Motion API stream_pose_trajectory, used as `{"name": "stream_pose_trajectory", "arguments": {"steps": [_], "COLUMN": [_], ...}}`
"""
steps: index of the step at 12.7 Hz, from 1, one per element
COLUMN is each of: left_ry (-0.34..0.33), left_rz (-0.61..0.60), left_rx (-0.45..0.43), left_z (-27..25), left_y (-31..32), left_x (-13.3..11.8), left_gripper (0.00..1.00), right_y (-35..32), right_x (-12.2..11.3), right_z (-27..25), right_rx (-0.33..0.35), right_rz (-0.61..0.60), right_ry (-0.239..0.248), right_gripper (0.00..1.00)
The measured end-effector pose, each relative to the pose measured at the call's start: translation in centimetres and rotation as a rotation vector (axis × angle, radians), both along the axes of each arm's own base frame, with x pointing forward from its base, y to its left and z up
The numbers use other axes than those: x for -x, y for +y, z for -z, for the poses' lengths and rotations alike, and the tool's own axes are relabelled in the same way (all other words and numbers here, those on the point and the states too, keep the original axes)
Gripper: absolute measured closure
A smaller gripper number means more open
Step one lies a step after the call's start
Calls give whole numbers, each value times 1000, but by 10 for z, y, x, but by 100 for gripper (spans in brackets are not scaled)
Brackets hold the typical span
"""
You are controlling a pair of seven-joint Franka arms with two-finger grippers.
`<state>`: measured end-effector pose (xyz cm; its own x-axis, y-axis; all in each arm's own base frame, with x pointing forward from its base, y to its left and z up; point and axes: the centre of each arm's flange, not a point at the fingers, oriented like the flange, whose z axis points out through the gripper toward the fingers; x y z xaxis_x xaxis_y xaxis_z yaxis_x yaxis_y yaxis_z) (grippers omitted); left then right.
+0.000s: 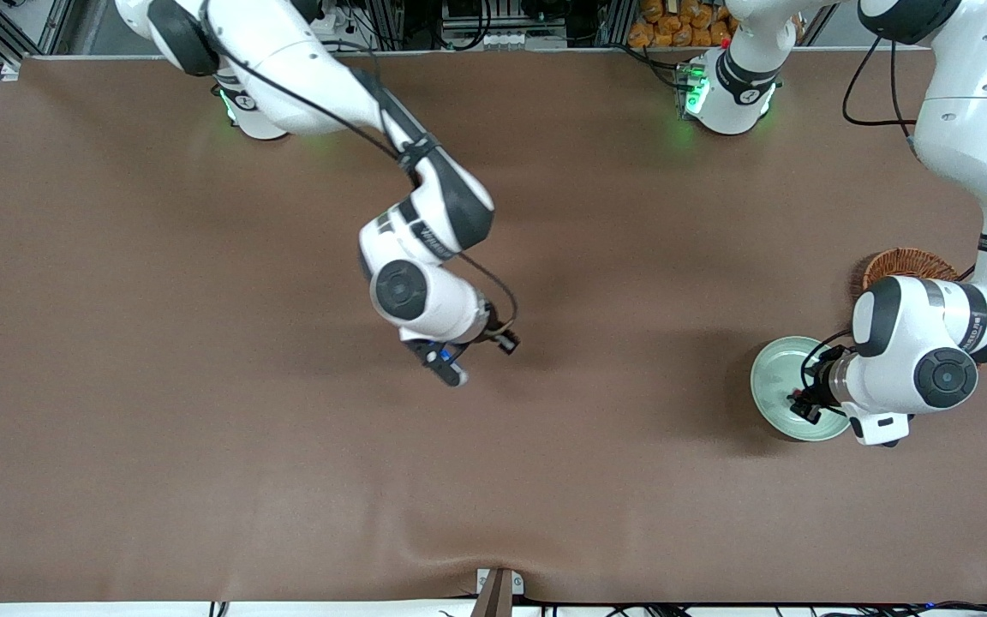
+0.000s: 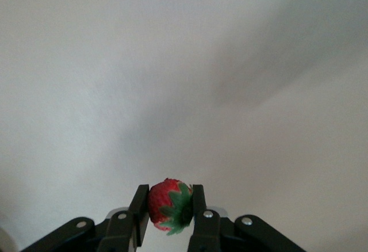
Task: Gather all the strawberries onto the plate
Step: 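Drop the strawberry on the plate while the right gripper lifts the third, then set the third strawberry down mid-table and open the right gripper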
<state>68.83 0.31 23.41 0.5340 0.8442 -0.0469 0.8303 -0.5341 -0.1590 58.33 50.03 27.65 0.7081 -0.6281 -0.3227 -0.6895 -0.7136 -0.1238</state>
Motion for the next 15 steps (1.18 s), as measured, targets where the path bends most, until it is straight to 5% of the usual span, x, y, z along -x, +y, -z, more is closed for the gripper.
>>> {"name": "stream_pose_trajectory", "arguments": {"steps": [3,6,11,15], "left_ry": [-14,-29,-45,-64], "left_rz": [21,86,227,262], "left_rx": [10,30,70,73], "left_z": [-12,-37,-52,-55], "left_y": [-14,-58,-159,-261], "left_x": [-2,0,14,43], "left_gripper": [1,0,0,0], "right_y": [20,13,-6,-86], "right_x": [21,25,0,-63], "right_z": [47,79,57,0], "right_rx": [25,58,47,34], "right_rz": [2,9,51,126], "right_ry": [4,30,1,2], "right_gripper": [66,59,5,0]}}
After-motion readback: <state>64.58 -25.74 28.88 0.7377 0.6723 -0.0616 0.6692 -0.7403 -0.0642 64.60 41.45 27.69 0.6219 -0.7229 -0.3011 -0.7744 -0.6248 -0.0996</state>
